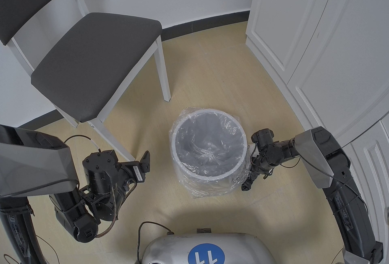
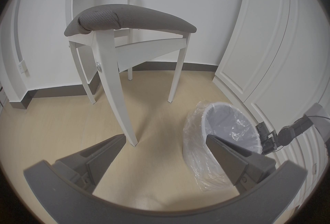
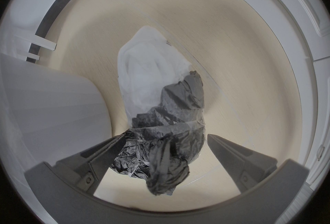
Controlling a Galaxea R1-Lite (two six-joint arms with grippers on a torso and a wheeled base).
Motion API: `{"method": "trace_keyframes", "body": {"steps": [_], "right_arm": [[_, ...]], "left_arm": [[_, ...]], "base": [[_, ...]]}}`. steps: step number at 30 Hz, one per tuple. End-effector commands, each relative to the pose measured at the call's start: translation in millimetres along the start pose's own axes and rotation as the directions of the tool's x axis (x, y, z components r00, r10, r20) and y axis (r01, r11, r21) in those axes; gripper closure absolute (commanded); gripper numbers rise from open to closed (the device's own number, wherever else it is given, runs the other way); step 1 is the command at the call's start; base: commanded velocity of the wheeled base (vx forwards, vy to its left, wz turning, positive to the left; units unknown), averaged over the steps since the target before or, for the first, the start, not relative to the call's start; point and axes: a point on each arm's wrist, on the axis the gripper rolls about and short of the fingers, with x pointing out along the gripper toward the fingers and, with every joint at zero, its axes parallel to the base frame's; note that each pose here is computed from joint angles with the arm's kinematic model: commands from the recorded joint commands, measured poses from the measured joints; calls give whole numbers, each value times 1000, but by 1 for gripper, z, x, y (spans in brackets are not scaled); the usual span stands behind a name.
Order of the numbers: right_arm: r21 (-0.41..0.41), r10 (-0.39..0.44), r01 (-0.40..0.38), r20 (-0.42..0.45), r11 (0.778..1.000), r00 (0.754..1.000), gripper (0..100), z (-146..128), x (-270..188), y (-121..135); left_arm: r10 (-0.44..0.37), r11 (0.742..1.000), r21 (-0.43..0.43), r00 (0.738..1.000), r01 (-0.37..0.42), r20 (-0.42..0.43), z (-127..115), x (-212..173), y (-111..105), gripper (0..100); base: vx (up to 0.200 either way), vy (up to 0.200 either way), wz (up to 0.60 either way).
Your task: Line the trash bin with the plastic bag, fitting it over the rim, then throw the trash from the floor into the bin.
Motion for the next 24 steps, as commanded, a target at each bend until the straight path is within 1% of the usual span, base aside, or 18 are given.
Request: {"method": "trace_keyframes", "body": {"steps": [1,13,16,19,21,24], "right_arm": [[2,-3,3,-2,1000,1000,100,0,1,-1],[9,-8,8,-3,1000,1000,100,1,0,-4],[12,-12,13,-8,1000,1000,100,1,-7,-7],[27,-16,16,5,1000,1000,100,7,-19,-14],[41,-12,11,33,999,999,100,17,-34,-20],[51,-28,25,57,998,998,100,34,-57,-43]], "left_arm": [[-1,1000,0,1000,1,1,0,-1,0,0],[-1,1000,7,1000,2,-12,-2,-5,0,0],[-10,1000,-1,1000,10,5,4,-9,-1,0],[-20,1000,-9,999,21,25,11,-14,-2,0],[-27,1000,-13,999,28,38,16,-17,-2,0],[-40,999,-18,997,41,62,24,-23,-4,0]], "base": [[0,0,0],[0,0,0],[0,0,0],[0,0,0],[0,0,0],[0,0,0]]}}
